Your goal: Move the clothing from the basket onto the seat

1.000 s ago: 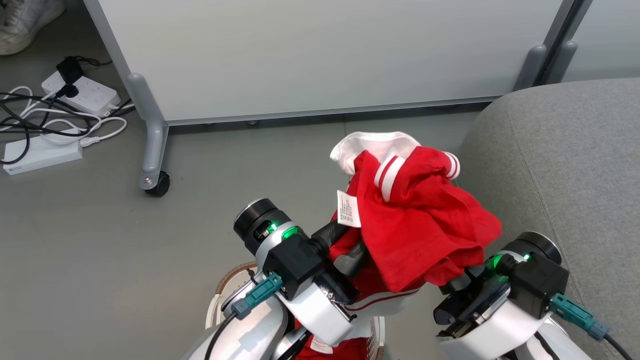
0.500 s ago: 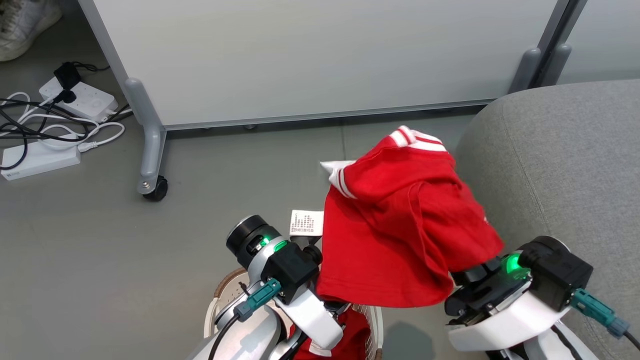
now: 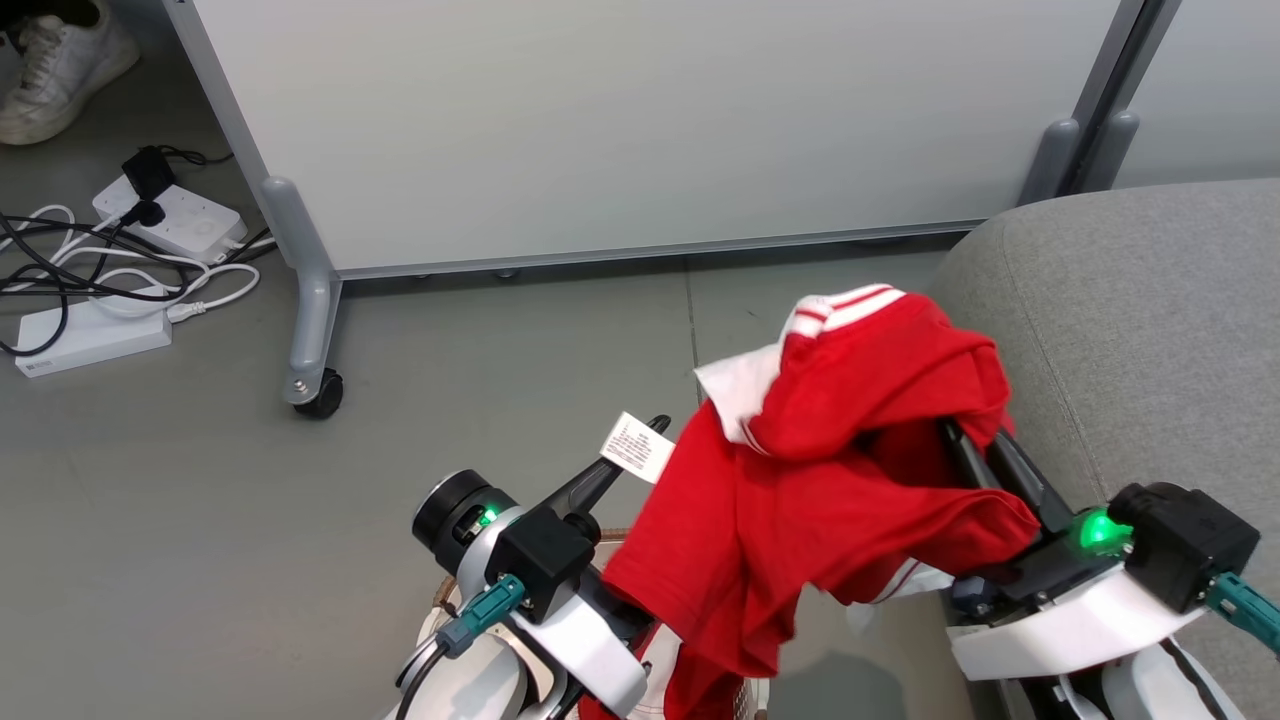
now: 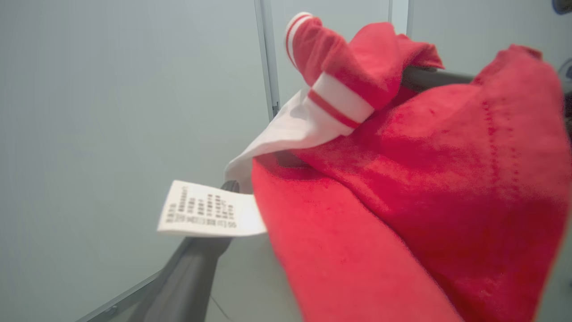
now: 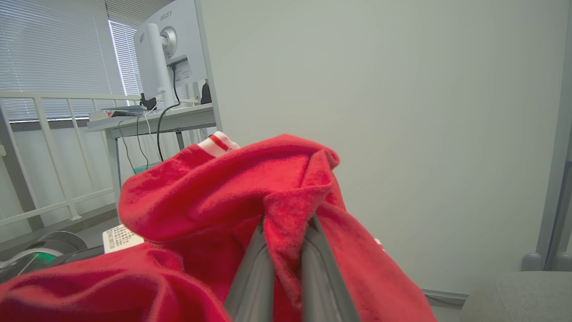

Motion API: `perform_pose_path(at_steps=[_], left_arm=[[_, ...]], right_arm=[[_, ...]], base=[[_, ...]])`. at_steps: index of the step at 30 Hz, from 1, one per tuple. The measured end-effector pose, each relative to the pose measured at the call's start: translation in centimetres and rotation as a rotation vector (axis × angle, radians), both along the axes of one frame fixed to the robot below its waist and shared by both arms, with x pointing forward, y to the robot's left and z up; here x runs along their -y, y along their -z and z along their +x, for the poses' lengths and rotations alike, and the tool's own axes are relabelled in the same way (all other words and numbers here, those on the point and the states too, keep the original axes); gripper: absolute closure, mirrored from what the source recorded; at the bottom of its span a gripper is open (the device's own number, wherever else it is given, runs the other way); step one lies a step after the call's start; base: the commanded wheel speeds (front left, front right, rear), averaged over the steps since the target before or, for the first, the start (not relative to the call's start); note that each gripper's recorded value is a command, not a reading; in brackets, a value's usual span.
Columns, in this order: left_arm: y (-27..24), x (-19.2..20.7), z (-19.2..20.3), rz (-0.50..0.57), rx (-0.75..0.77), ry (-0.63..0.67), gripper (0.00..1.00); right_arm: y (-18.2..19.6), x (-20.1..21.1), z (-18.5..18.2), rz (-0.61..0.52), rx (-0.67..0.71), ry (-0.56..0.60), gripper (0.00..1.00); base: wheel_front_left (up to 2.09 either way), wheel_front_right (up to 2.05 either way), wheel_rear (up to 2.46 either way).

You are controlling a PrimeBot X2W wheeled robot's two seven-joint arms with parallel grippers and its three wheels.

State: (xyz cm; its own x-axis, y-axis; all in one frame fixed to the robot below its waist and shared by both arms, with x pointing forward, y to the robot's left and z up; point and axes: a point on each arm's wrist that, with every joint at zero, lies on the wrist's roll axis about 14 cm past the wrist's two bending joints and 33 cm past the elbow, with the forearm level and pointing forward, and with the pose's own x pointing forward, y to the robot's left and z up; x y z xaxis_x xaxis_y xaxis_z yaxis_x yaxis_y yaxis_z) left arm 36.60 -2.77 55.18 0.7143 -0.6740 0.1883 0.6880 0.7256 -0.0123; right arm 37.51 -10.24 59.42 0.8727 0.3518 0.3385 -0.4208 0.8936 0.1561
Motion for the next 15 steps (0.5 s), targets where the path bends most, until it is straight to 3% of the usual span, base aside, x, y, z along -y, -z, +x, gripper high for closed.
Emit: perform_pose_path(at_steps=[15], left_arm=[[1.2, -3.0, 1.4, -0.005, -0.037, -0.097, 0.0]], right_arm=[[2.0, 4.4, 0.6, -0.035, -0.048, 0.147, 1.0]], base=[[0.0, 0.0, 0.0]])
